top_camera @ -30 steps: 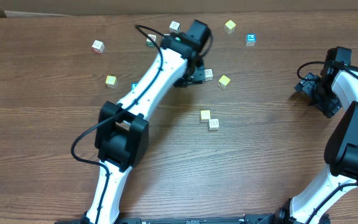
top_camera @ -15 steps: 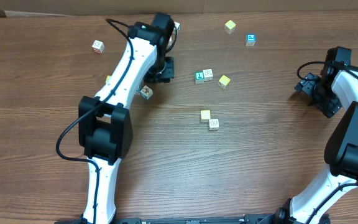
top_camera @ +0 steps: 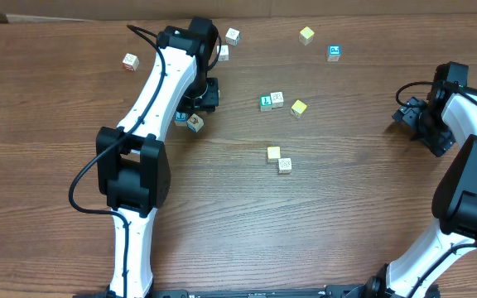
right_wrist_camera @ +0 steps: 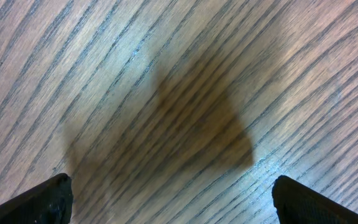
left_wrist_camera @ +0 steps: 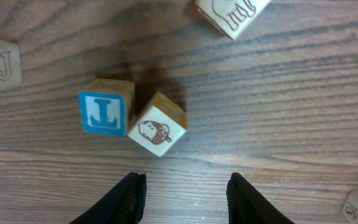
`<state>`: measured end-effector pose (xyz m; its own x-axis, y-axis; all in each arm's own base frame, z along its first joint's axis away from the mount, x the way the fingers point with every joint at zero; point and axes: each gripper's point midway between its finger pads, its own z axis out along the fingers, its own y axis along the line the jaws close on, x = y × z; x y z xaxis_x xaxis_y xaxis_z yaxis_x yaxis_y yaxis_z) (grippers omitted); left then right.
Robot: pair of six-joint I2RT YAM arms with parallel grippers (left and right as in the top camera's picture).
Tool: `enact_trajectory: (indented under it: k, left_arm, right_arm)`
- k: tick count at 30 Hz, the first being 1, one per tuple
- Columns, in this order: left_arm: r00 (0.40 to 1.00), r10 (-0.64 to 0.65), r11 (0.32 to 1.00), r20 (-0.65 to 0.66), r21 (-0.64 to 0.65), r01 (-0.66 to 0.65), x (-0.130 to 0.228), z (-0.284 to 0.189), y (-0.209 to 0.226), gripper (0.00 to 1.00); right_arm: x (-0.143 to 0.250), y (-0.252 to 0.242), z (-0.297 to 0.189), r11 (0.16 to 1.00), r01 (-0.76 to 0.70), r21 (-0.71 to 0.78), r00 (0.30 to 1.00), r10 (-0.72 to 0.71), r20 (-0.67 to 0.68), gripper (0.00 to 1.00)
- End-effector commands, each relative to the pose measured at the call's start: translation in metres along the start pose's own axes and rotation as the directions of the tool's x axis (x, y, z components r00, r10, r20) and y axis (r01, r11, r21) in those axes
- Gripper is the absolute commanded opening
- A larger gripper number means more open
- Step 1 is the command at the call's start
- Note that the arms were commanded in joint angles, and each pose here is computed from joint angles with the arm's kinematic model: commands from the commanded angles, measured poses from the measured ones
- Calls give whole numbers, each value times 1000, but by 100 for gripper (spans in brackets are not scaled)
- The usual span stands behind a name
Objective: Form a circle
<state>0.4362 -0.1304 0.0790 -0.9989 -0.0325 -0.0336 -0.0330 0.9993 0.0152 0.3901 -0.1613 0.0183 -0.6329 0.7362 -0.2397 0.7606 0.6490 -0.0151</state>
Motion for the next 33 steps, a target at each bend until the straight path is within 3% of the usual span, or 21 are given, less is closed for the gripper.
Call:
enact_trajectory:
  k: [1,16,18,20,25,29,31,33]
  left_arm:
    - [999,36,999,-10,23,-36,4,-1,-11,41]
    - [999,54,998,2,29,-54,5,0,-23,45]
    - [999,51,998,7,25,-51,3,0,-22,50]
    - [999,52,999,4,17,-52,4,0,-21,65]
    - [1000,21,1000,-17,10,-21,7,0,-14,74]
    - [998,-70,998,4,8,70,0,1,-8,70]
    - [990,-134,991,33,4,134,-8,2,-5,61]
    - [982,-186,983,44,13,185,-12,3,-6,45]
  right_arm:
    - [-4,1,-9,1000,-6,-11,1000,6,24,100]
    - [-4,1,-9,1000,-6,-10,1000,6,24,100]
    - [-4,1,-9,1000,-6,-11,1000,6,24,100]
    - [-4,1,-9,1000,-6,-10,1000,6,24,100]
    - [-4,1,-9,1000,-6,-10,1000,6,24,100]
    - [-4,1,-9,1000,-6,-10,1000,6,24,100]
    - [-4,1,-9,1000,-6,-10,1000,6,24,100]
    - [-4,1,-9,1000,-6,-10,1000,6,24,100]
